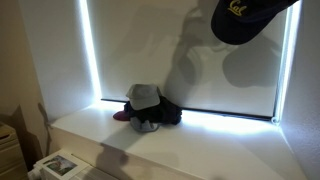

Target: Move the black cap to the right side

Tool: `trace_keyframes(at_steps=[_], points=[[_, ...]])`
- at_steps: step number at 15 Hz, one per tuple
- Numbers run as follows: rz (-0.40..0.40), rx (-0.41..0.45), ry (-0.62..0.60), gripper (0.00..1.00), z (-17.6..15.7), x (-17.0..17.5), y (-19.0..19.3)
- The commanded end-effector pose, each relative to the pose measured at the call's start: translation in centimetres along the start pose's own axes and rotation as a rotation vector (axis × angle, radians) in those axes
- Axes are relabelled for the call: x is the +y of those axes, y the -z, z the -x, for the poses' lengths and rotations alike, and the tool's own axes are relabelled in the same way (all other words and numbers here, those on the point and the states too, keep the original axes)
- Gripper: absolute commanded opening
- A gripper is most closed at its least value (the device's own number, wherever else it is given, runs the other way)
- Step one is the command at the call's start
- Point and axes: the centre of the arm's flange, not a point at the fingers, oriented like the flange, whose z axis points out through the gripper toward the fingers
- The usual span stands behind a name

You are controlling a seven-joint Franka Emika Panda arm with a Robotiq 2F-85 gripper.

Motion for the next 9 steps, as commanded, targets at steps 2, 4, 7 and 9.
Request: trace_keyframes(at_steps=[2, 4, 7, 9], points=[[0.109, -0.196, 0.009, 0.42, 0.7, -1.2, -4.4], [0.191, -0.312, -0.001, 0.36, 2.2, -1.3, -9.5], [0.337, -0.455, -0.010, 0.13, 5.0, 0.8, -16.9], [0.473, -0.493, -0.013, 0.16, 6.7, 2.4, -21.0]])
